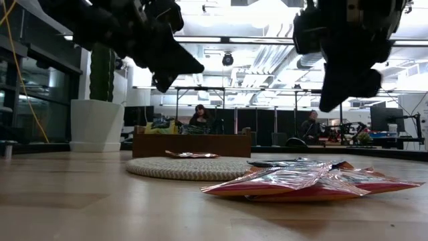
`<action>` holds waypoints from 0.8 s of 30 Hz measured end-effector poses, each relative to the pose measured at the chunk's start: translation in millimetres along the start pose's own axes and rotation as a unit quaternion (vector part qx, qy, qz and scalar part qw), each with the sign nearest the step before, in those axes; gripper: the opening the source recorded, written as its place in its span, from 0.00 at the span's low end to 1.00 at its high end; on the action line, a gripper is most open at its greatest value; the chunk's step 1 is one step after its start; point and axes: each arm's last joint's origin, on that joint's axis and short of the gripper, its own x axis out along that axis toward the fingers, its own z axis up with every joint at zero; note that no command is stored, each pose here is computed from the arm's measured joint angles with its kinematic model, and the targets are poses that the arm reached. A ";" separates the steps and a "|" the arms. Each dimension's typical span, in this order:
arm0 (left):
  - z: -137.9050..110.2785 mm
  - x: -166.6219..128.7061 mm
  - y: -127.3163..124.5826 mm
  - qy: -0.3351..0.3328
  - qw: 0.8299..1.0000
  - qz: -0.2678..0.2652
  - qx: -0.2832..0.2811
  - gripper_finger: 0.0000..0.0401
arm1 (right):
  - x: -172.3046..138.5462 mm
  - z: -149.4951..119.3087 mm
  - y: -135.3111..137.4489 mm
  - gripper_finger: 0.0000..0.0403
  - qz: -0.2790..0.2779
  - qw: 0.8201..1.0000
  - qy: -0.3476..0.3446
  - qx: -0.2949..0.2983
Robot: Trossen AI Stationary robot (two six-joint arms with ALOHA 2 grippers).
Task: Pick & Place Tea
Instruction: Put the purple tea bag into the middle section of the wooden organizer
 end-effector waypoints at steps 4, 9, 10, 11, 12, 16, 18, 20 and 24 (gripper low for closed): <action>-2.2 0.4 -6.9 0.013 0.999 -0.037 -0.024 0.00 | -0.3 -3.2 0.2 0.04 -0.006 0.999 0.005 0.045; -11.2 9.7 -5.0 0.042 0.997 -0.057 -0.043 0.00 | -0.4 -6.3 -1.4 0.03 -0.026 0.997 -0.005 0.072; -9.5 13.2 -5.5 0.043 0.996 -0.063 -0.043 0.00 | 0.8 -7.6 -2.6 0.03 -0.026 0.997 -0.008 0.078; -6.6 17.7 -6.3 0.041 0.996 -0.069 -0.042 0.00 | 1.9 -9.4 -4.6 0.03 -0.024 0.996 -0.009 0.085; -4.2 23.0 -7.0 0.043 0.995 -0.076 -0.040 0.00 | 3.4 -11.7 -7.5 0.02 -0.020 0.996 -0.011 0.092; 3.6 47.1 -8.6 0.068 0.994 -0.085 -0.010 0.00 | 4.0 -22.3 -19.6 0.02 0.044 0.989 -0.039 0.136; 8.6 57.1 -10.9 0.087 0.993 -0.083 0.013 0.00 | -0.1 -29.6 -27.3 0.01 0.079 0.981 -0.069 0.162; 7.8 65.2 -12.2 0.121 0.989 -0.074 0.035 0.00 | -4.9 -36.4 -37.5 0.01 0.100 0.972 -0.098 0.186; 7.9 80.9 -21.5 0.157 0.981 -0.071 0.093 0.00 | -15.5 -43.2 -49.4 0.00 0.126 0.964 -0.119 0.204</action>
